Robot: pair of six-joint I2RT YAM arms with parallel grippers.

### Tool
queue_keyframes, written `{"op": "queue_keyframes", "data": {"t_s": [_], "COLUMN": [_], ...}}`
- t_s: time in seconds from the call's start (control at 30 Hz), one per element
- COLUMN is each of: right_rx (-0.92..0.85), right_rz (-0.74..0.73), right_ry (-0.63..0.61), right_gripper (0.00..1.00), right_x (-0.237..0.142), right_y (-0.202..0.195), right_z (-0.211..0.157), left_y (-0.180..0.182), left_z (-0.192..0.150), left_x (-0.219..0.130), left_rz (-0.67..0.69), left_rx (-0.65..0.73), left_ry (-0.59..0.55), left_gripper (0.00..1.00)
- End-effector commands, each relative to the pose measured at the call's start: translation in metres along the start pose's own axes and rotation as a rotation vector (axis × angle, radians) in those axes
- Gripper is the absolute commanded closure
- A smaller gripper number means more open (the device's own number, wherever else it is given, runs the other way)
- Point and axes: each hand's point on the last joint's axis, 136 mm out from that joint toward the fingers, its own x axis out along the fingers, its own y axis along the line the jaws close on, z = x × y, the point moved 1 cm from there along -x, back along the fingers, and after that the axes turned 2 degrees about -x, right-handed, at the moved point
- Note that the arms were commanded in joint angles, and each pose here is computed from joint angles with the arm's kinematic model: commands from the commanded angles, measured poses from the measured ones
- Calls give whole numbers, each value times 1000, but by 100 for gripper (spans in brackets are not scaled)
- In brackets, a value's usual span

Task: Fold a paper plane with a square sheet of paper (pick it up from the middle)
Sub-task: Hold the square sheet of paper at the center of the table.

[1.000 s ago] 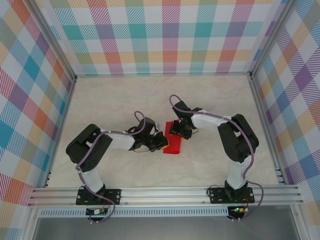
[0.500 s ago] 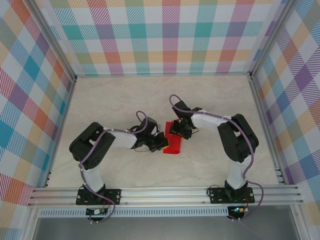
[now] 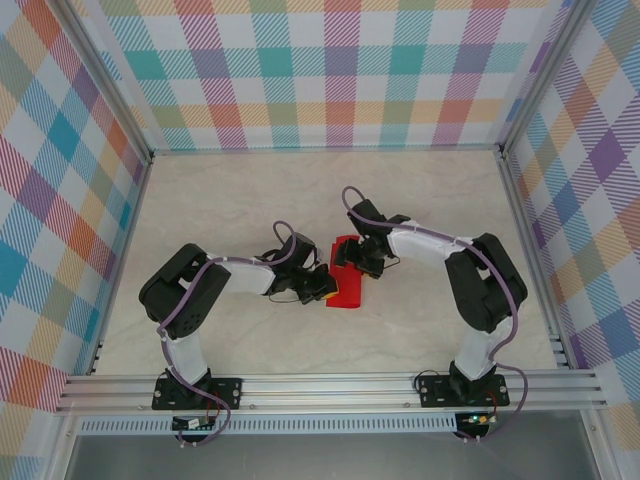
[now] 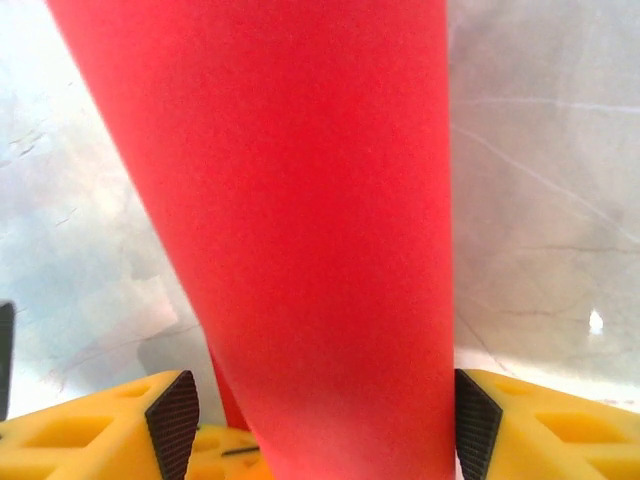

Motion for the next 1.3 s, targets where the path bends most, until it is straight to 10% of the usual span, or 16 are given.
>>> {"op": "queue_keyframes", "data": {"t_s": [0.0,0.4,1.27], "right_rx": [-23,-160,-65], "right_rz": [56,305,194], "right_ry": [13,26,72], "right_gripper": [29,30,59], "right_x": [-9,-12,24], "right_y": [0,5,-32], "right_z": [-5,-6,-4], "left_y": [22,20,-7], "left_z": [-8,-9,17], "left_x": [7,4,-64], "left_rz": [88,96,194], "left_rx": [-18,-8,56], "left_ry": [24,26,-191], "left_gripper": [100,100,88]}}
